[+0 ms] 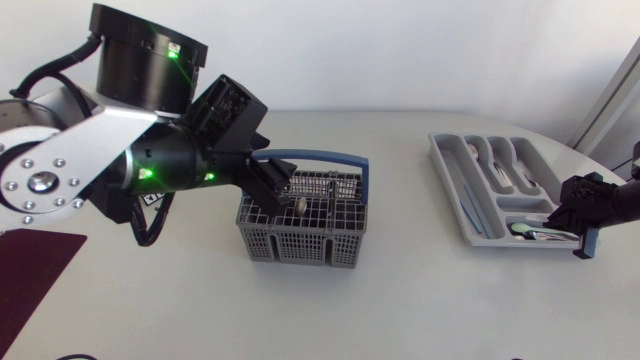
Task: Transfer all utensils from the basket to the drawer tray.
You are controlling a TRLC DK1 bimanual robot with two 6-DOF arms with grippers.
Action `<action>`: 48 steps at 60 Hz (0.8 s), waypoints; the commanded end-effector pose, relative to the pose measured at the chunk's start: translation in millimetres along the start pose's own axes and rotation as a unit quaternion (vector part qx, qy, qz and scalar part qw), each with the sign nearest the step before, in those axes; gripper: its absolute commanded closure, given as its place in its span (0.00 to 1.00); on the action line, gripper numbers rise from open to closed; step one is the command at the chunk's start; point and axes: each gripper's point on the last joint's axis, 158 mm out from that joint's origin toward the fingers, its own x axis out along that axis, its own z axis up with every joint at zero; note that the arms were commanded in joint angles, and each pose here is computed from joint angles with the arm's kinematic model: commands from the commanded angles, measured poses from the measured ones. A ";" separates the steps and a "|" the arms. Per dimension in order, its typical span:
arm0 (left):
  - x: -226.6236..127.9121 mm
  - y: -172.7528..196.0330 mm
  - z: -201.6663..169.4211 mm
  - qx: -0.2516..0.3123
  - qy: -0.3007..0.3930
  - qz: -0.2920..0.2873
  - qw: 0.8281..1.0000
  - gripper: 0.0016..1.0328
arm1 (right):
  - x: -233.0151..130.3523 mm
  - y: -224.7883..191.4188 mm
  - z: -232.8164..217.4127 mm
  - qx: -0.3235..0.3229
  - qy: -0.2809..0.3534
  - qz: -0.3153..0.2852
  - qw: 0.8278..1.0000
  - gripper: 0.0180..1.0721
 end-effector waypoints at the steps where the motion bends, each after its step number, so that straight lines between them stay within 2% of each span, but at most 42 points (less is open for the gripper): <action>1: 5.1 -5.9 -16.3 0.009 0.021 -0.003 1.000 0.31 | 12.9 -2.6 -7.4 -0.023 0.009 -0.001 1.000 0.87; 17: 6.1 -7.3 -19.6 0.010 0.024 -0.004 1.000 0.31 | 21.0 -5.3 -13.1 -0.032 0.020 -0.017 0.999 0.83; 22: 6.2 -7.4 -19.9 0.010 0.024 -0.004 1.000 0.31 | 15.4 -5.5 -12.4 -0.030 0.020 -0.027 0.999 0.67; 26: 6.2 -7.3 -19.6 0.010 0.023 -0.004 1.000 0.31 | 9.0 -7.5 -11.2 -0.033 0.021 -0.043 0.998 0.50; 28: 6.2 -7.3 -19.6 0.010 0.023 -0.004 1.000 0.31 | 5.9 -8.3 -10.8 -0.033 0.021 -0.051 0.998 0.46; 38: 6.8 -8.6 -21.8 0.011 0.025 -0.005 1.000 0.31 | -15.9 -10.9 -5.2 -0.011 0.010 -0.077 0.997 0.33; 48: 8.6 -15.1 -27.9 0.016 0.031 -0.011 0.999 0.31 | -39.5 -8.6 13.7 0.034 -0.023 -0.095 0.995 0.30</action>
